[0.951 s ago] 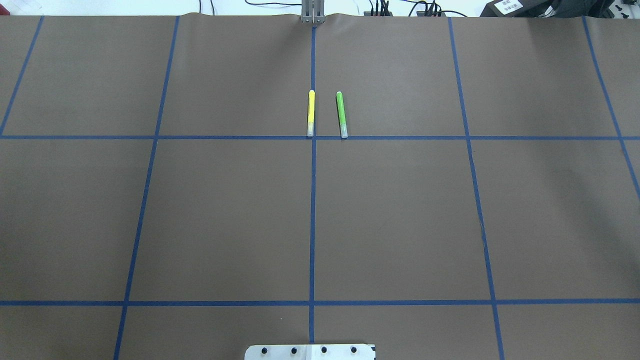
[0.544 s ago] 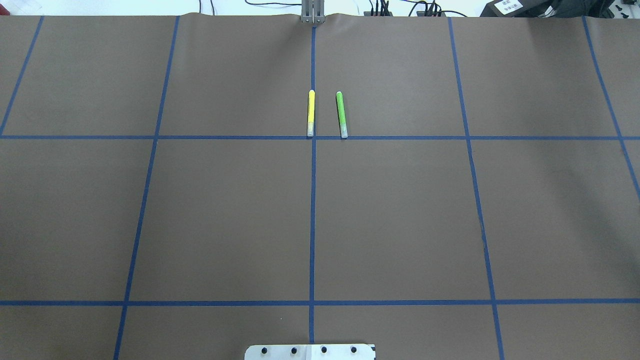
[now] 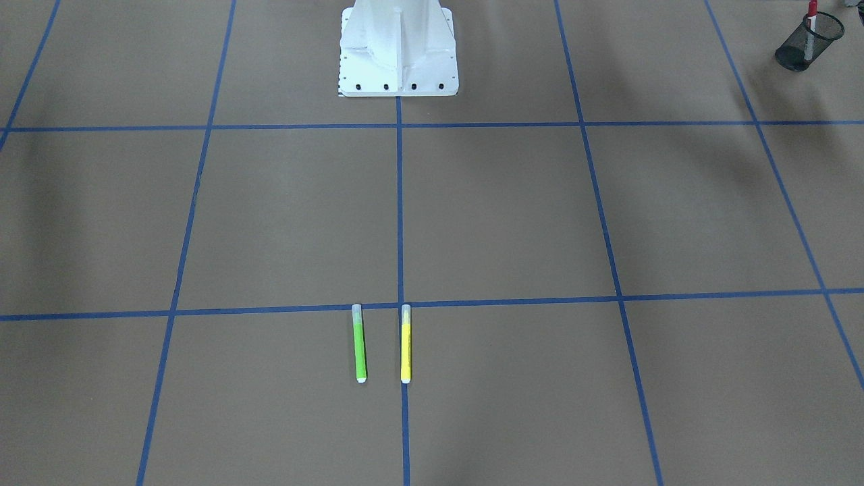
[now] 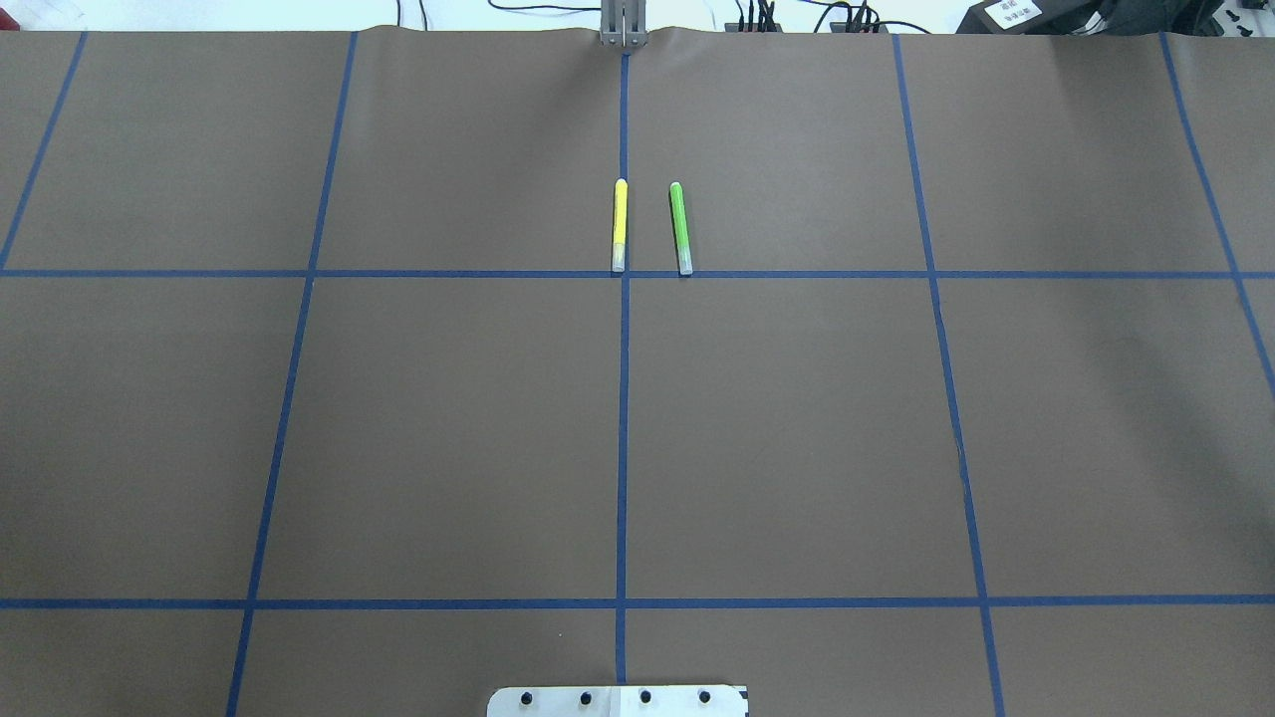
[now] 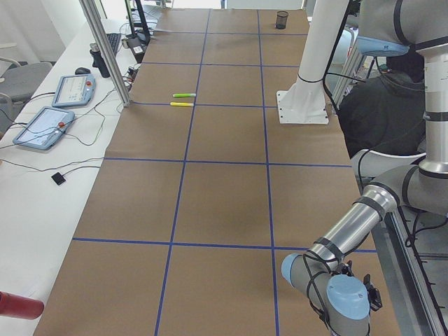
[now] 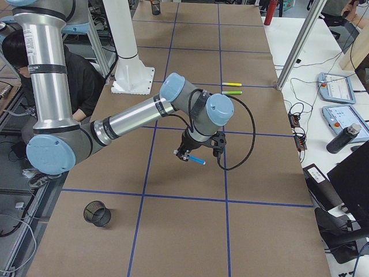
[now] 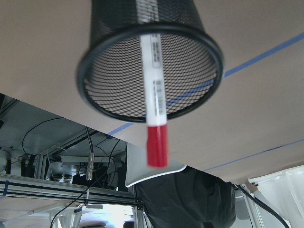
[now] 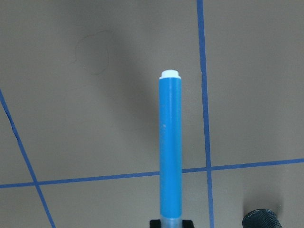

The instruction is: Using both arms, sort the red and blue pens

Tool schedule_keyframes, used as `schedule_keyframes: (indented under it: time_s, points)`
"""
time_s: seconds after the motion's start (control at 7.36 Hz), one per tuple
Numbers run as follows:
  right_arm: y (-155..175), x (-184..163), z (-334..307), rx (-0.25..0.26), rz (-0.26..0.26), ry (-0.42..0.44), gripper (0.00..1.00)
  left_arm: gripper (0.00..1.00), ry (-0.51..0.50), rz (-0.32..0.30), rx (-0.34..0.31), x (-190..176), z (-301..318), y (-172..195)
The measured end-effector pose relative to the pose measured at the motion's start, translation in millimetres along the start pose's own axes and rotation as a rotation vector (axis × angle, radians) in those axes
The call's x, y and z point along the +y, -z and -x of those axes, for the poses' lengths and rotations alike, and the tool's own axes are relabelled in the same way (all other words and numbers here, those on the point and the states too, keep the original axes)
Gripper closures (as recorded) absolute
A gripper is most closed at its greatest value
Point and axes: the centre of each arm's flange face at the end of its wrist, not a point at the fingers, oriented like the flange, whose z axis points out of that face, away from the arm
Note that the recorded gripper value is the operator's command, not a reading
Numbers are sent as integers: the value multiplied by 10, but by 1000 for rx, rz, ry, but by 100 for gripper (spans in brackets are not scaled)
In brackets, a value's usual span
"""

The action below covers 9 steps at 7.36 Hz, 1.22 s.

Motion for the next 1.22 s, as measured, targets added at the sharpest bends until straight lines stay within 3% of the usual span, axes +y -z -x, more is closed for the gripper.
schedule_keyframes:
  time_s: [0.41,0.68,0.95,1.22]
  points:
    - [-2,3,-3,-1,2,-4,100,0,-35,-46,-30,-4,-330,391]
    - [-78,50,-75,-6,19,-23,100,0,-99,-122,-84,92,-982,1087]
    - [-329,217,-292,-22,76,-73,100,0,-198,-242,-169,400,-1975,1997]
    - [-528,413,-470,-49,157,-101,100,0,-265,-323,-221,780,-2720,2526]
